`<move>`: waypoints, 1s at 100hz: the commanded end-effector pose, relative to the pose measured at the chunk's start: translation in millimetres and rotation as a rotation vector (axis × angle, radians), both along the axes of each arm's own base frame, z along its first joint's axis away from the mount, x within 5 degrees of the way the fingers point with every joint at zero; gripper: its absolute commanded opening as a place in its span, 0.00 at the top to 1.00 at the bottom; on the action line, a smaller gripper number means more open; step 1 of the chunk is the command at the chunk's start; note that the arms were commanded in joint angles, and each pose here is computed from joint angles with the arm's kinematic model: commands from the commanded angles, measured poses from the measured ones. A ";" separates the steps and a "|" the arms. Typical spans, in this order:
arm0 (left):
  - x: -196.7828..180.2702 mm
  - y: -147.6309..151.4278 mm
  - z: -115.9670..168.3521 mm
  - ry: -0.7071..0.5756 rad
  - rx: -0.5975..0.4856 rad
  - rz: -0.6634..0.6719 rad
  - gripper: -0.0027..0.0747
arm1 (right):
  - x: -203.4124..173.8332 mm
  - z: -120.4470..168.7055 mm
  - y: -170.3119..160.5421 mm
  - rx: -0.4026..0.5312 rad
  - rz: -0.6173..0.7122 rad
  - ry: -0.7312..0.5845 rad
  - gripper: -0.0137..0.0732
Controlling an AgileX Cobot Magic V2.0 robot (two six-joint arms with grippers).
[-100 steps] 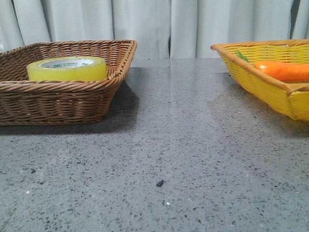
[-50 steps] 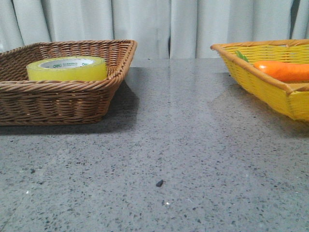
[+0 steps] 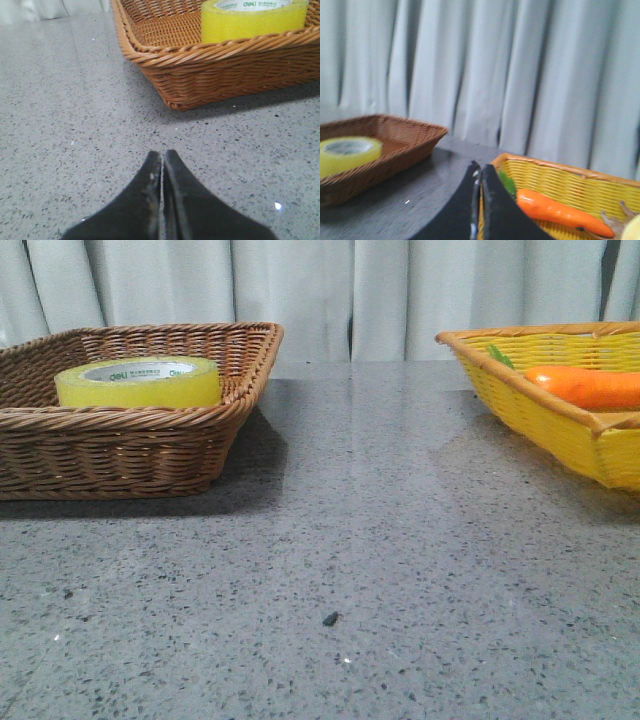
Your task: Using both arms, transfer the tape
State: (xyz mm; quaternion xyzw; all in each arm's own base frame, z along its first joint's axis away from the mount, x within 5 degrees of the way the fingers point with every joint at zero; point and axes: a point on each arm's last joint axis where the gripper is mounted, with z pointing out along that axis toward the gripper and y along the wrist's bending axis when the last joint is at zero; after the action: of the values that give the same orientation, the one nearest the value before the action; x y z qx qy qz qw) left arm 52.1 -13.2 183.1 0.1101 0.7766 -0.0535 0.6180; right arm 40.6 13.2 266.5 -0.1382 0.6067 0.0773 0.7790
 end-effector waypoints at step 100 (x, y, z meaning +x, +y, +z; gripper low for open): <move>-0.3 0.7 3.5 -0.073 -0.029 0.011 0.99 | 12.3 -91.0 -18.6 0.069 -0.415 0.470 0.93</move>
State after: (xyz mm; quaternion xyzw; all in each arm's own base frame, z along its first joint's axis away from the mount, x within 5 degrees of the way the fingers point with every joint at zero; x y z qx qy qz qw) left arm 52.1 -13.2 183.1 0.1101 0.7766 -0.0535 0.6180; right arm 53.1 -5.2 180.6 0.0393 0.7862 -0.0278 0.6161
